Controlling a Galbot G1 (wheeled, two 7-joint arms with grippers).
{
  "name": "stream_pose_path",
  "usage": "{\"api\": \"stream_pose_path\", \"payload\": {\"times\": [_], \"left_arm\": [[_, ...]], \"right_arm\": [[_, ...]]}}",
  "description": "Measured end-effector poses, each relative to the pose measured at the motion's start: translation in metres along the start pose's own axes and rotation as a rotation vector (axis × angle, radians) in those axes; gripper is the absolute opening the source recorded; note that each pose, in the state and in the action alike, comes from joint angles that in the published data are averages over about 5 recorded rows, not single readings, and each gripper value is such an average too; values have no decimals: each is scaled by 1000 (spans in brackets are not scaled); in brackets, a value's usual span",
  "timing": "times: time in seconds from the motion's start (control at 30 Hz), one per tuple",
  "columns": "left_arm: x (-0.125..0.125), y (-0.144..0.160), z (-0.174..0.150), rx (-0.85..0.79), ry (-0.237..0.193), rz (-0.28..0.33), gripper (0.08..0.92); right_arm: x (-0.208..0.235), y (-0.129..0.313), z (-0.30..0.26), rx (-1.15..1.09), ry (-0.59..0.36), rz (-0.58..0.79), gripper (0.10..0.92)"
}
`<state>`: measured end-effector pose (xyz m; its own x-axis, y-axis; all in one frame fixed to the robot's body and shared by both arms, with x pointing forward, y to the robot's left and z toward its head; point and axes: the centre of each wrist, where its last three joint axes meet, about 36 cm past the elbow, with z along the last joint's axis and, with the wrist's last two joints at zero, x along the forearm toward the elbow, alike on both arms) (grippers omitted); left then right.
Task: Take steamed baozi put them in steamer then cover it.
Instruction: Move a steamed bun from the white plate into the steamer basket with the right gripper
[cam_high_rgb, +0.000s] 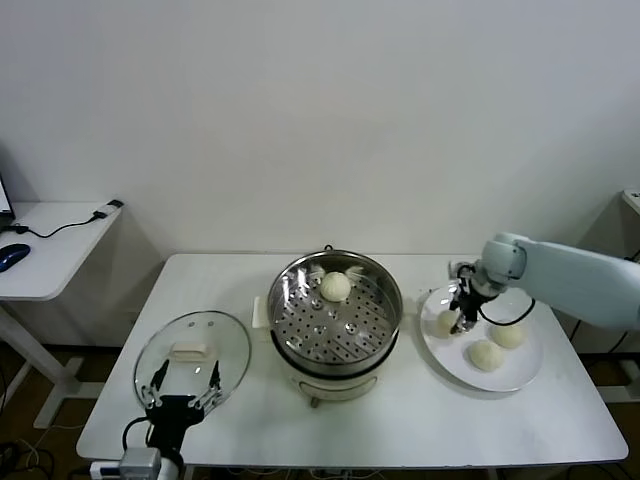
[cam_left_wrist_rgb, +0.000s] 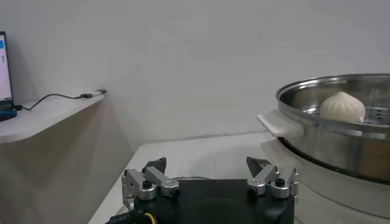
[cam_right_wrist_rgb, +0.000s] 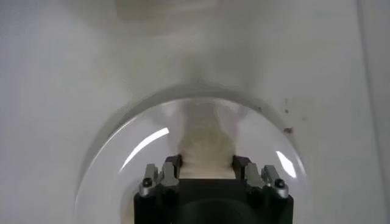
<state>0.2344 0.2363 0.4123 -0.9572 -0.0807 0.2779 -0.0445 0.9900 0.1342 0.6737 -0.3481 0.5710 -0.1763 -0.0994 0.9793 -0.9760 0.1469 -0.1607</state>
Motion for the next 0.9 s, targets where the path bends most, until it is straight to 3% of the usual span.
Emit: {"api": "stream_pose_path", "payload": {"times": [0.23, 0.43, 0.63, 0.9], "left_arm": [[-1, -1, -1, -5, -8, 6, 823], [-1, -3, -1, -2, -16, 8, 823], [-2, -1, -2, 3, -23, -4, 823], [-4, 0, -3, 4, -29, -13, 823]], "right_arm": [[126, -16, -67, 22, -109, 67, 635], [177, 11, -154, 68, -207, 69, 637], [172, 43, -236, 133, -227, 48, 636], [111, 69, -299, 172, -178, 23, 635]]}}
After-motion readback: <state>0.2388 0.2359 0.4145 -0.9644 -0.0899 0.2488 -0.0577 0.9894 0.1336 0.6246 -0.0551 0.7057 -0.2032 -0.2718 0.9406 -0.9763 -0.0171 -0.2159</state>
